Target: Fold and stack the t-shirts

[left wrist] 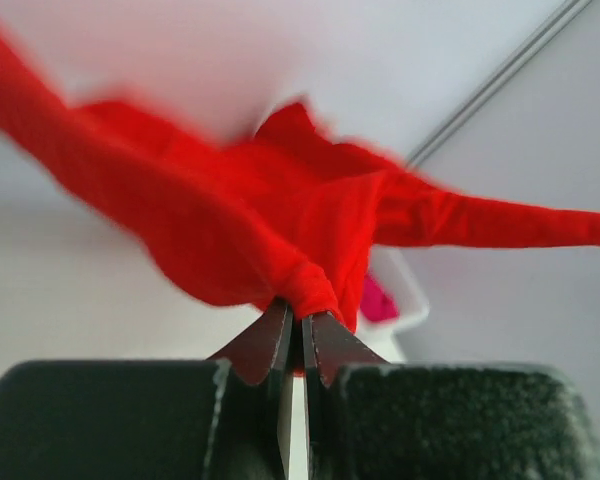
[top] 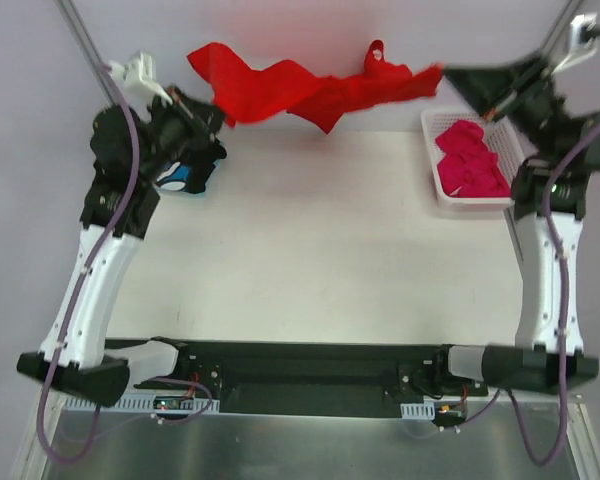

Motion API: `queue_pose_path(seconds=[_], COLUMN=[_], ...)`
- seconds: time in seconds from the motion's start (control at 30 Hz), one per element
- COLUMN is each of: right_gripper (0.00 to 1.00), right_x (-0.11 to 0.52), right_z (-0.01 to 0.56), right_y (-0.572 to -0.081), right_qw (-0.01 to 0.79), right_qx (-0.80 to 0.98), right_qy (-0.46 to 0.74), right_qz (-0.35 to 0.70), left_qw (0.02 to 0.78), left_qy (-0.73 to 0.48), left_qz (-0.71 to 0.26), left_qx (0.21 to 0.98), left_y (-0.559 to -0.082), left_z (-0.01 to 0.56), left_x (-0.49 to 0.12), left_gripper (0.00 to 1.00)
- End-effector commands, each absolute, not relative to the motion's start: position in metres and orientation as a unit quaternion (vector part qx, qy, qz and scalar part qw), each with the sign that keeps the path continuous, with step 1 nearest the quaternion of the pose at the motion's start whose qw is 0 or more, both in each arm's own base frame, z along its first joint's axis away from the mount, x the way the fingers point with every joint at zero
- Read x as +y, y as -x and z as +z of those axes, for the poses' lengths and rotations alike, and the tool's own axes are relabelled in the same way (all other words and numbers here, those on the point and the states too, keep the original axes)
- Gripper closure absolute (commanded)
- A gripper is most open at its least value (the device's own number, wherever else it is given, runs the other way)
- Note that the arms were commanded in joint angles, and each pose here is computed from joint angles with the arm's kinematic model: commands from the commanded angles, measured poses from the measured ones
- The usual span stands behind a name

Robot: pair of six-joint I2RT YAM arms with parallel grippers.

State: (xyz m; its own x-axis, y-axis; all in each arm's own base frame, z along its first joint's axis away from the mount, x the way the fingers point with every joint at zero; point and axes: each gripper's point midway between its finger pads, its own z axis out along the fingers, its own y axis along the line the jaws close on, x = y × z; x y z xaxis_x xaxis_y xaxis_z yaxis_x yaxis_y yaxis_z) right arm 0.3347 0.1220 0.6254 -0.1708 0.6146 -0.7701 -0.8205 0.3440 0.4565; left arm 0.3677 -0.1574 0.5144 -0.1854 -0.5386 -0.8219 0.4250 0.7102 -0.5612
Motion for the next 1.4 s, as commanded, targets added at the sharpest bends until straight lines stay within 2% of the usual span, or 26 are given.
queue_pose_path(seconds=[0.0, 0.03, 0.07, 0.13, 0.17, 0.2, 0.27, 0.33, 0.4, 0.43, 0.5, 0.53, 0.57, 0.6, 0.63, 0.7, 0.8, 0.93, 1.13, 1.17, 1.23, 1.27, 1.37], right_gripper=[1.0, 1.0, 1.0, 1.0, 1.0, 1.0, 1.0, 1.0, 1.0, 1.0, 0.99, 0.99, 0.5, 0.17, 0.04, 0.04, 0.04, 0.04, 0.04, 0.04, 0.04, 0.04, 0.04], right_x=[0.15, 0.16, 0.173, 0.197, 0.199, 0.213, 0.21, 0.208, 0.201, 0.175, 0.15, 0.134, 0.125, 0.12, 0.112, 0.113, 0.118, 0.136, 0.18, 0.187, 0.194, 0.199, 0.203], right_z=[0.437, 0.392, 0.32, 0.259, 0.199, 0.182, 0.157, 0.125, 0.154, 0.137, 0.185, 0.18, 0.187, 0.186, 0.199, 0.205, 0.23, 0.254, 0.274, 0.268, 0.256, 0.243, 0.24], right_y=[-0.327, -0.318, -0.304, -0.259, -0.233, -0.204, -0.168, -0.127, -0.101, -0.09, -0.076, -0.066, -0.06, -0.057, -0.052, -0.055, -0.068, -0.097, -0.145, -0.153, -0.173, -0.186, -0.217], right_qw=[0.503, 0.468, 0.395, 0.33, 0.274, 0.247, 0.241, 0.189, 0.229, 0.228, 0.306, 0.299, 0.301, 0.278, 0.277, 0.27, 0.313, 0.341, 0.385, 0.381, 0.393, 0.38, 0.397], right_qx=[0.667, 0.693, 0.732, 0.763, 0.797, 0.805, 0.825, 0.854, 0.839, 0.873, 0.845, 0.864, 0.869, 0.888, 0.892, 0.903, 0.885, 0.87, 0.83, 0.834, 0.835, 0.848, 0.849], right_qy=[0.064, 0.055, 0.03, 0.036, 0.007, 0.024, 0.01, -0.018, 0.006, -0.03, -0.024, -0.037, -0.043, -0.052, -0.056, -0.04, -0.014, 0.007, 0.071, 0.082, 0.117, 0.129, 0.147], right_qz=[0.546, 0.546, 0.554, 0.554, 0.539, 0.539, 0.511, 0.484, 0.493, 0.43, 0.438, 0.404, 0.389, 0.363, 0.353, 0.333, 0.346, 0.355, 0.396, 0.391, 0.367, 0.347, 0.317], left_qw=[0.513, 0.491, 0.473, 0.425, 0.404, 0.377, 0.348, 0.325, 0.269, 0.276, 0.26, 0.273, 0.279, 0.285, 0.303, 0.338, 0.371, 0.382, 0.398, 0.425, 0.45, 0.488, 0.53], left_qy=[0.109, 0.121, 0.136, 0.137, 0.134, 0.152, 0.168, 0.194, 0.173, 0.197, 0.199, 0.211, 0.209, 0.212, 0.211, 0.202, 0.178, 0.159, 0.14, 0.133, 0.091, 0.089, 0.065], left_qz=[-0.324, -0.318, -0.33, -0.318, -0.321, -0.3, -0.307, -0.29, -0.257, -0.252, -0.22, -0.233, -0.231, -0.223, -0.208, -0.214, -0.201, -0.205, -0.218, -0.256, -0.258, -0.293, -0.268], left_qx=[0.788, 0.802, 0.806, 0.837, 0.846, 0.863, 0.869, 0.879, 0.912, 0.906, 0.919, 0.909, 0.908, 0.908, 0.906, 0.894, 0.889, 0.887, 0.88, 0.858, 0.85, 0.817, 0.802], left_y=[-0.352, -0.344, -0.329, -0.297, -0.28, -0.262, -0.227, -0.202, -0.158, -0.149, -0.12, -0.116, -0.113, -0.107, -0.11, -0.115, -0.127, -0.138, -0.155, -0.168, -0.177, -0.19, -0.212], left_z=[0.327, 0.3, 0.284, 0.22, 0.203, 0.163, 0.149, 0.134, 0.113, 0.119, 0.118, 0.127, 0.134, 0.149, 0.158, 0.191, 0.23, 0.253, 0.239, 0.25, 0.231, 0.25, 0.241], left_x=[-0.154, -0.153, -0.156, -0.16, -0.17, -0.165, -0.17, -0.165, -0.162, -0.152, -0.129, -0.122, -0.115, -0.105, -0.095, -0.088, -0.086, -0.098, -0.117, -0.132, -0.141, -0.153, -0.158], left_gripper=[1.0, 1.0, 1.0, 1.0, 1.0, 1.0, 1.0, 1.0, 1.0, 1.0, 1.0, 0.96, 0.69, 0.05, 0.01, 0.01, 0.01, 0.01, 0.01, 0.01, 0.01, 0.01, 0.01])
